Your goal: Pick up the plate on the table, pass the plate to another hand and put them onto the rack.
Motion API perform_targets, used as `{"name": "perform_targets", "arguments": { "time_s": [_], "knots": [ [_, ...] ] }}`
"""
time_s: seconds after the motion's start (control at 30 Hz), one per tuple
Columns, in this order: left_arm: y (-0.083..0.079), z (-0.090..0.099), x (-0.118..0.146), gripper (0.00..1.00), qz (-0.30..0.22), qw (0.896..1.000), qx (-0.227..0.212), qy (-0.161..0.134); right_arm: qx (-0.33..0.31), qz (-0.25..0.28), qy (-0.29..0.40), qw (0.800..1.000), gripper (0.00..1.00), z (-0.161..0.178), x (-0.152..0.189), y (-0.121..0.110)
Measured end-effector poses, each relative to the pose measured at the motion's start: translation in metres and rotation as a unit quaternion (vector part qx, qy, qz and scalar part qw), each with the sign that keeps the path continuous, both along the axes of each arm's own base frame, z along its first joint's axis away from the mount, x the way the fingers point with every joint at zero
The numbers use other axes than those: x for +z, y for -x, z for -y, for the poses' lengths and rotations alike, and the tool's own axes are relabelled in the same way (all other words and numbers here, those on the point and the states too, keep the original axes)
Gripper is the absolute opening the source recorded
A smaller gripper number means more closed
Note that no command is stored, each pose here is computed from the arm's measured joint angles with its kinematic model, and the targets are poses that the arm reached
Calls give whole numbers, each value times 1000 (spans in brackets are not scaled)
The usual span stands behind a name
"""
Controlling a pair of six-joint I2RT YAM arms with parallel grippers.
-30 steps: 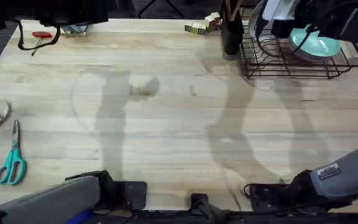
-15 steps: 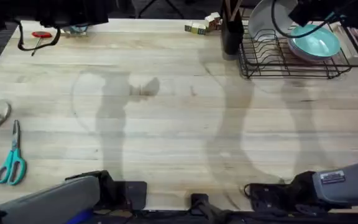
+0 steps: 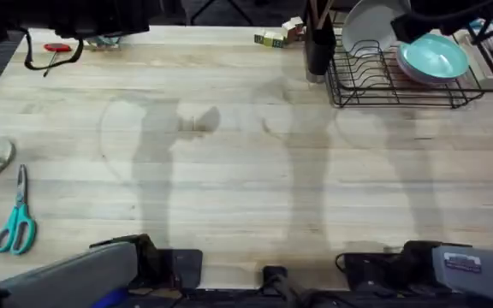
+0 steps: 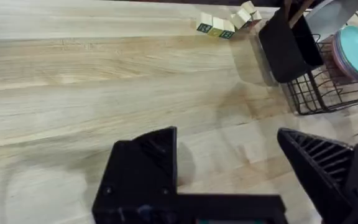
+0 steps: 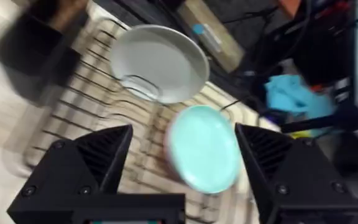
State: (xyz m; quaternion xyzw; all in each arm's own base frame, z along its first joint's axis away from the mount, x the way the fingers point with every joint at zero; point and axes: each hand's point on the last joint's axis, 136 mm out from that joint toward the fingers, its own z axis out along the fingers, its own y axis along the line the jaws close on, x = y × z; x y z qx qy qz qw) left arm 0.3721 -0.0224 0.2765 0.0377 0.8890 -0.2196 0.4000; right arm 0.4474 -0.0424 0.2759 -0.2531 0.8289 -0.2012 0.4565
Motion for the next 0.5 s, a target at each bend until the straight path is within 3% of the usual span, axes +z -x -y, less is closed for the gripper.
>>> {"name": "perform_targets", "arguments": {
  "time_s": [0.27,0.5],
  "knots": [
    [0,0,0,995,0,1000,0,0,-50,-25,-153,987,995,-41,7,41],
    [1,0,-1,994,-4,1000,0,1,-81,-50,-267,959,995,-74,3,55]
  ]
}}
